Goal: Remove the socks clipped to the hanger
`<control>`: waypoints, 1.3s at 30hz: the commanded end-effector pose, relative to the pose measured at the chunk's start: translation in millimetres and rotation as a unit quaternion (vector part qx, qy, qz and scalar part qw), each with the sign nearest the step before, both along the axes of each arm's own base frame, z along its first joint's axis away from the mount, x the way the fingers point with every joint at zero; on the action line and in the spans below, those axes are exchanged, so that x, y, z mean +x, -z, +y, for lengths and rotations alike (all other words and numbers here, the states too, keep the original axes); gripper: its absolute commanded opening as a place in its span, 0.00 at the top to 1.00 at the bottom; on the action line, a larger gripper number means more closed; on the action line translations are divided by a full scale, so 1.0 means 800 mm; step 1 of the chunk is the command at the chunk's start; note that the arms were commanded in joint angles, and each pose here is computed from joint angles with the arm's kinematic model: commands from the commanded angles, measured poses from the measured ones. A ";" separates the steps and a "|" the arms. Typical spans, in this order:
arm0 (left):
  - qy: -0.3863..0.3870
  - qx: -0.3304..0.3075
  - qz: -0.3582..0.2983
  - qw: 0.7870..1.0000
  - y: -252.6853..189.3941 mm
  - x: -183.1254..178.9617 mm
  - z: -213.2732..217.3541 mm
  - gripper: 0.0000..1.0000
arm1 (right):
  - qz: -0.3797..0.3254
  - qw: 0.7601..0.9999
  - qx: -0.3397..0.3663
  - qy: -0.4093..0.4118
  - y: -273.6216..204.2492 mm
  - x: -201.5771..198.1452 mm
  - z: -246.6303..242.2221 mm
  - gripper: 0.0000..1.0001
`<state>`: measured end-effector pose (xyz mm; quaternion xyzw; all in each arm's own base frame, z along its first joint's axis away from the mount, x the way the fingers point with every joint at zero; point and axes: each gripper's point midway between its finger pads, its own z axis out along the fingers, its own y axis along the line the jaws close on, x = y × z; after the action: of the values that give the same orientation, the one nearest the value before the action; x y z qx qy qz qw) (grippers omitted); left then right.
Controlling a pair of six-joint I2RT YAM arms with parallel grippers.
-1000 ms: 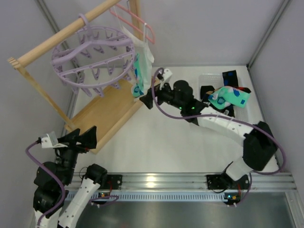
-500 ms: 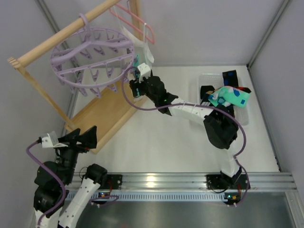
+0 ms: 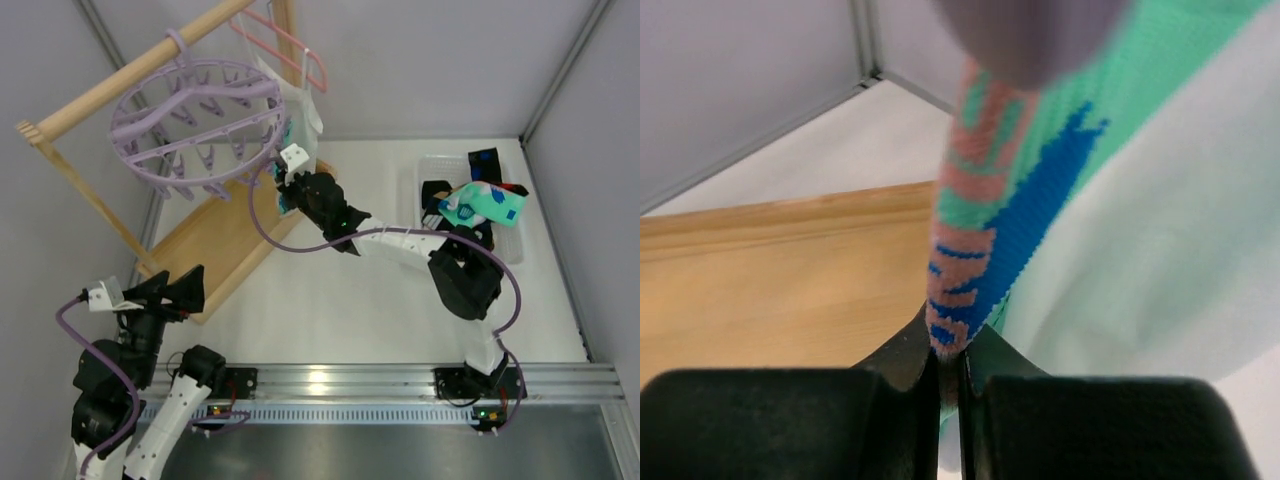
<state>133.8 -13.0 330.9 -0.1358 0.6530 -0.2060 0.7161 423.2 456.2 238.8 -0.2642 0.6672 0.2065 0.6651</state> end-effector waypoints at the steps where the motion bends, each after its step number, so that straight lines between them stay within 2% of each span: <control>1: 0.003 0.002 -0.011 1.000 -0.009 0.006 -0.004 0.02 | -0.075 0.992 0.081 -0.068 -0.121 -0.065 0.017 1.00; 9: 0.013 0.001 -0.014 1.000 -0.011 0.004 -0.008 0.02 | -0.063 0.978 0.104 -0.172 -0.144 -0.149 0.015 1.00; 14: 0.036 0.003 -0.022 0.999 -0.018 0.000 -0.018 0.02 | -0.016 0.976 0.089 -0.198 -0.133 -0.181 -0.004 1.00; 19: 0.110 -0.016 -0.037 0.993 -0.047 -0.013 -0.049 0.02 | 0.049 0.977 0.073 -0.195 -0.085 -0.217 -0.048 1.00; 20: 0.145 -0.025 -0.030 0.989 -0.057 -0.015 -0.066 0.02 | 0.056 0.975 0.074 -0.202 -0.077 -0.225 -0.053 1.00; 22: 0.164 -0.037 -0.019 0.986 -0.065 -0.013 -0.078 0.02 | 0.075 0.974 0.069 -0.204 -0.050 -0.238 -0.067 1.00; 23: 0.219 -0.041 -0.007 0.975 -0.069 -0.020 -0.102 0.02 | 0.076 0.973 0.073 -0.205 -0.046 -0.242 -0.069 1.00; 25: 0.232 -0.049 -0.001 0.972 -0.075 -0.022 -0.111 0.02 | 0.093 0.971 0.067 -0.208 -0.024 -0.251 -0.073 1.00; 26: 0.272 -0.046 -0.005 0.961 -0.086 -0.038 -0.126 0.02 | 0.099 0.971 0.062 -0.207 -0.015 -0.253 -0.073 1.00; 28: 0.241 -0.036 -0.021 0.970 -0.105 -0.037 -0.121 0.02 | 0.102 0.971 0.053 -0.208 -0.007 -0.260 -0.069 1.00; 32: 0.199 -0.052 -0.006 0.979 -0.130 -0.006 -0.109 0.02 | 0.094 0.971 0.050 -0.214 -0.012 -0.278 -0.058 1.00; 33: 0.202 -0.047 0.001 0.978 -0.133 0.002 -0.110 0.02 | 0.093 0.970 0.052 -0.217 -0.017 -0.283 -0.055 1.00; 34: 0.210 -0.053 0.036 0.976 -0.122 0.027 -0.114 0.02 | 0.091 0.971 0.051 -0.214 -0.018 -0.283 -0.054 1.00; 36: 0.238 -0.056 0.073 0.967 -0.111 0.049 -0.125 0.02 | 0.087 0.970 0.055 -0.218 -0.024 -0.288 -0.051 1.00; 39: 0.234 -0.057 0.095 0.966 -0.106 0.072 -0.124 0.02 | 0.085 0.976 0.057 -0.191 -0.027 -0.280 -0.053 1.00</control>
<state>171.5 -104.4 423.3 -0.0457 0.6977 -0.3755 0.6084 206.4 412.0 251.2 -0.3378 0.6415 0.3919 0.5664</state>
